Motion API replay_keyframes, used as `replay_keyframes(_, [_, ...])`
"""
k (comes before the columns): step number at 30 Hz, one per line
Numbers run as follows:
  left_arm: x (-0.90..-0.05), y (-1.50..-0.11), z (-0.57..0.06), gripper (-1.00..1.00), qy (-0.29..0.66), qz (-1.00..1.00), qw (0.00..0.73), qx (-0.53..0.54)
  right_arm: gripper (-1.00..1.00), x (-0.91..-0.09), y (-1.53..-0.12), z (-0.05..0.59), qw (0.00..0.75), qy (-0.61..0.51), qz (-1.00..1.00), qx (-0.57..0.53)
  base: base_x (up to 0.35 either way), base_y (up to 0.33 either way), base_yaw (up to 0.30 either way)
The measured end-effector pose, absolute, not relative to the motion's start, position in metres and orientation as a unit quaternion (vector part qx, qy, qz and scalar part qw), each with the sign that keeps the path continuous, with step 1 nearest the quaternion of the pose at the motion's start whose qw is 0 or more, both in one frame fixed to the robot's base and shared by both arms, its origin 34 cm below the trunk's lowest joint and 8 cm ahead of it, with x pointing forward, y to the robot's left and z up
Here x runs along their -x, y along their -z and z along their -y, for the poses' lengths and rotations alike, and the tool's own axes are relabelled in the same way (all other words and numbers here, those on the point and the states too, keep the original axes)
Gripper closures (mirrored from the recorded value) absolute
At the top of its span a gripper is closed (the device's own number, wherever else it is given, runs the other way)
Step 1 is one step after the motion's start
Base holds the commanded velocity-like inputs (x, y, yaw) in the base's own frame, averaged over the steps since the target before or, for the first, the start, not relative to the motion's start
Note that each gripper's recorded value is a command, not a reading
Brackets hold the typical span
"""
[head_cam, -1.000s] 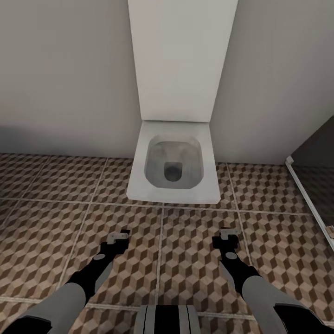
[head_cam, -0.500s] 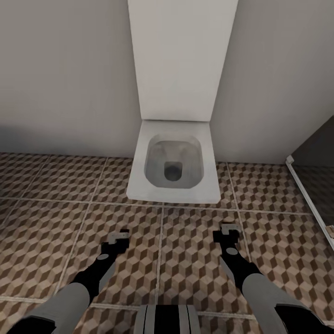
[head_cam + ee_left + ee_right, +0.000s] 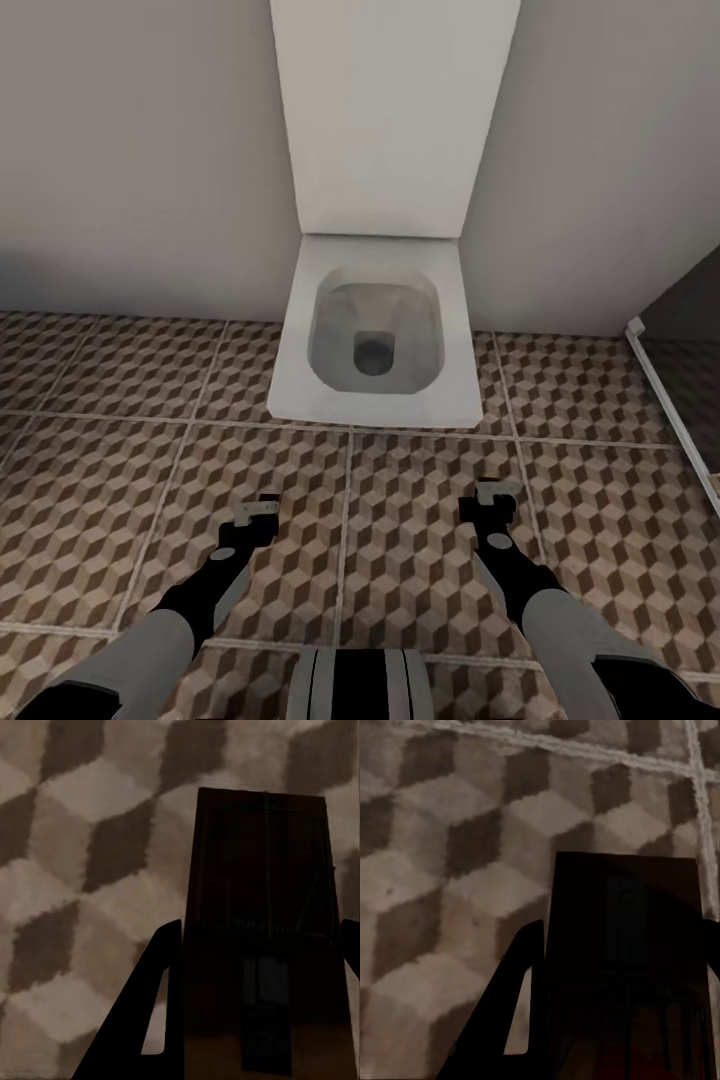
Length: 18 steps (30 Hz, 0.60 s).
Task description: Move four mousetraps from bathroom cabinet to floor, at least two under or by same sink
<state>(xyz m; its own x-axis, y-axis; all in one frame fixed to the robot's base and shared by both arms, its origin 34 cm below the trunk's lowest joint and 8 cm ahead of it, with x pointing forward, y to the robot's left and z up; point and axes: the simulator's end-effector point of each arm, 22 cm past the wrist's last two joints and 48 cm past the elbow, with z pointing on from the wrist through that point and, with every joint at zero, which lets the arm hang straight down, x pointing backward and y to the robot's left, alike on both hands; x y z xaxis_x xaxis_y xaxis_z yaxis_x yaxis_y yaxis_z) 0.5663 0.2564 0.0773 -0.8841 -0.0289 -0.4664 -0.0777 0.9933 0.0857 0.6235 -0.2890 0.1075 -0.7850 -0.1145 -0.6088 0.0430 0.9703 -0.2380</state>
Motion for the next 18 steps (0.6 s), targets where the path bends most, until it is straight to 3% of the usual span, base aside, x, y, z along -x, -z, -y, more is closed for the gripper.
replay_keyframes(18, [-0.555,-0.063,-0.257,1.0,-0.052,-0.972,0.226,0.028,1.0,-0.612,-0.091,0.289,0.314,0.12,-0.942,0.02,0.0,0.0,0.0])
